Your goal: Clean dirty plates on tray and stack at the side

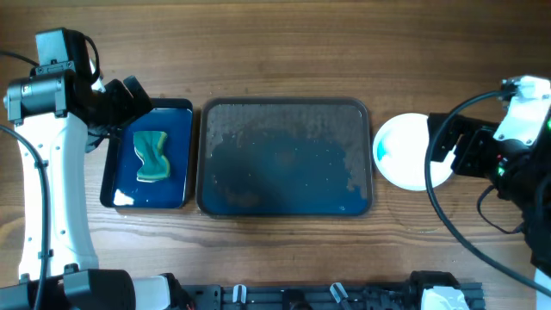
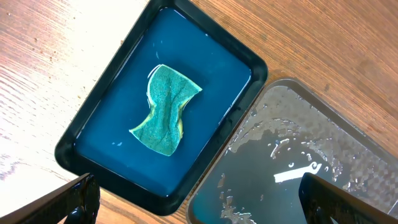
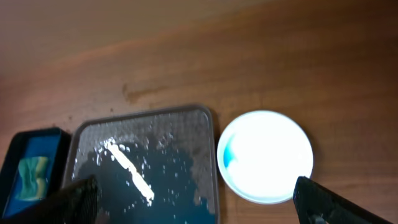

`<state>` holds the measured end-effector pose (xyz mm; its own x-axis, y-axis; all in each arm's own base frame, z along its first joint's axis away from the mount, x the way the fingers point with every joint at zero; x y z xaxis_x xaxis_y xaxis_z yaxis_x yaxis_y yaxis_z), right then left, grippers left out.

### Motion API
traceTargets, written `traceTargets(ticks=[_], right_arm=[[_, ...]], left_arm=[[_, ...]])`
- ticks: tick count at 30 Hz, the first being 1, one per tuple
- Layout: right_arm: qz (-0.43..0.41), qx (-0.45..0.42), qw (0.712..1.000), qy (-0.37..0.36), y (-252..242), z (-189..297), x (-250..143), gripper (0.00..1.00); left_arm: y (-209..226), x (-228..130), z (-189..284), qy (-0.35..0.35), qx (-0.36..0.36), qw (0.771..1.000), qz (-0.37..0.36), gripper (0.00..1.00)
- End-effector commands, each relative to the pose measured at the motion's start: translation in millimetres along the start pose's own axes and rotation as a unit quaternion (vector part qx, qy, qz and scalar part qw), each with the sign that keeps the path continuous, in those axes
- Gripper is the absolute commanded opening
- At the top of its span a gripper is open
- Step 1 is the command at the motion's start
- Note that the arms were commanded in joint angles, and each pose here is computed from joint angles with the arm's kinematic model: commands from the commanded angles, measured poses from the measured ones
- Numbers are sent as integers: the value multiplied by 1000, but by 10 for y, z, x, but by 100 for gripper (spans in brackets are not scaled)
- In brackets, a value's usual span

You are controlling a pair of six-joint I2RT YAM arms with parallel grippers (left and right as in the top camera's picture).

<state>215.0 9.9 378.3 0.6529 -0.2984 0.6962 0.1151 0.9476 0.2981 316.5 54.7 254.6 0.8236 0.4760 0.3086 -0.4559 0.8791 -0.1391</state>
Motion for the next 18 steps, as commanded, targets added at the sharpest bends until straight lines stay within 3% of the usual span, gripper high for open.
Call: traceTargets(ticks=[1,5,10,15,18], right_arm=[[4,-14,1000,-2,-23,-51,70,100],[19,-20,999,-17,-31,-165,178,100],[31,2,991,-133,-28,-282,334,100],[48,59,956,-283,-199,-505,-307,100],[52,68,941,-326,-320,-612,-642,100]], left_arm=[[-28,-4,-17,5,-8,1000,7,100],[-28,-4,-17,5,-8,1000,7,100],[-28,-4,-17,5,-8,1000,7,100],[-28,-4,-17,5,-8,1000,7,100],[-28,-4,-17,5,-8,1000,7,100]])
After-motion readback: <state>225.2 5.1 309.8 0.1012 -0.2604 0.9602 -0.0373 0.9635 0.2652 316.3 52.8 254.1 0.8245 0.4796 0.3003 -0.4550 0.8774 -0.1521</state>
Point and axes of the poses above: each gripper's point midway between its finger pads, its own z axis back along the fingers, its own y axis along the line the jaws close on, x = y × z, the point moved 4 cm from there along z, back along the fingers, and after that the axes turned 5 degrees about -z, right-handed, at the moved point
